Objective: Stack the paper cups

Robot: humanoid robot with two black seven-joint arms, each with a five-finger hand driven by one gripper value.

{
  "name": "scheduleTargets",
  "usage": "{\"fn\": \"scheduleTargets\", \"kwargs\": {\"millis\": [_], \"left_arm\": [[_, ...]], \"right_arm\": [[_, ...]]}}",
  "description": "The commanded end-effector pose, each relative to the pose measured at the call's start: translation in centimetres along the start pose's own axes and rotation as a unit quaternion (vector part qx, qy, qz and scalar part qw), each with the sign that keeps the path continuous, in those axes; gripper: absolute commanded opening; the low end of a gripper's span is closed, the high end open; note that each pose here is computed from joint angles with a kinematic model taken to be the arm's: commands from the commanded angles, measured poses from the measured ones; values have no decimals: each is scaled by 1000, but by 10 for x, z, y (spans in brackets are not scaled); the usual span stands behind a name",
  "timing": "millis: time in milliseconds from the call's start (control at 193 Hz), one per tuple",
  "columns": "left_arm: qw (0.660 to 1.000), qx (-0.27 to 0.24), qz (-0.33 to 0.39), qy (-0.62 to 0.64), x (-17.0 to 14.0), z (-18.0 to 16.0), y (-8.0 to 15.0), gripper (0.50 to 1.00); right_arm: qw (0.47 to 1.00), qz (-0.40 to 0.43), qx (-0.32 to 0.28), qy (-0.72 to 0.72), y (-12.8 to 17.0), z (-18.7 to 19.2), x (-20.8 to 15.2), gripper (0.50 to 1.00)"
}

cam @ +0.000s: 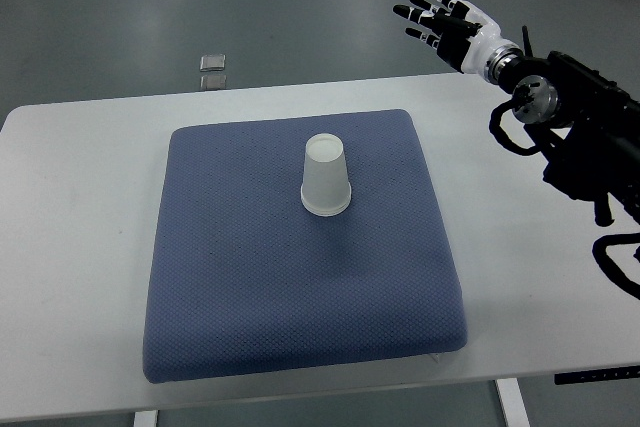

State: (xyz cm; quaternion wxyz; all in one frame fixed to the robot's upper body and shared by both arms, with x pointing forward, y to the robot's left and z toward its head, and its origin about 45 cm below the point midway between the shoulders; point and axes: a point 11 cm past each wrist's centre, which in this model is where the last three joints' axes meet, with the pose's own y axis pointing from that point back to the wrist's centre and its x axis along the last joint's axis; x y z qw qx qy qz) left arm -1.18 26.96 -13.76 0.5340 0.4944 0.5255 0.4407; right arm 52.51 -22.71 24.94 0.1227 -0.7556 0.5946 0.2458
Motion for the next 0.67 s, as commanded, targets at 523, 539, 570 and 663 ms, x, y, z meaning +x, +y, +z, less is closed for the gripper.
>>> {"fn": "scheduleTargets", "kwargs": {"millis": [523, 539, 570, 663], "left_arm": [[1000, 0, 0, 1, 0, 0, 0, 1000], [1000, 0, 0, 2, 0, 0, 0, 1000], [1000, 0, 1, 1, 0, 0, 0, 1000], [1000, 0, 0, 1, 0, 0, 0, 1000]], "right_arm": [[990, 9, 45, -130, 22, 58, 20, 915], [991, 10, 45, -129, 22, 58, 20, 915], [991, 11, 44, -128, 22, 59, 21, 915], [991, 12, 50, -126, 23, 58, 21, 915]]}}
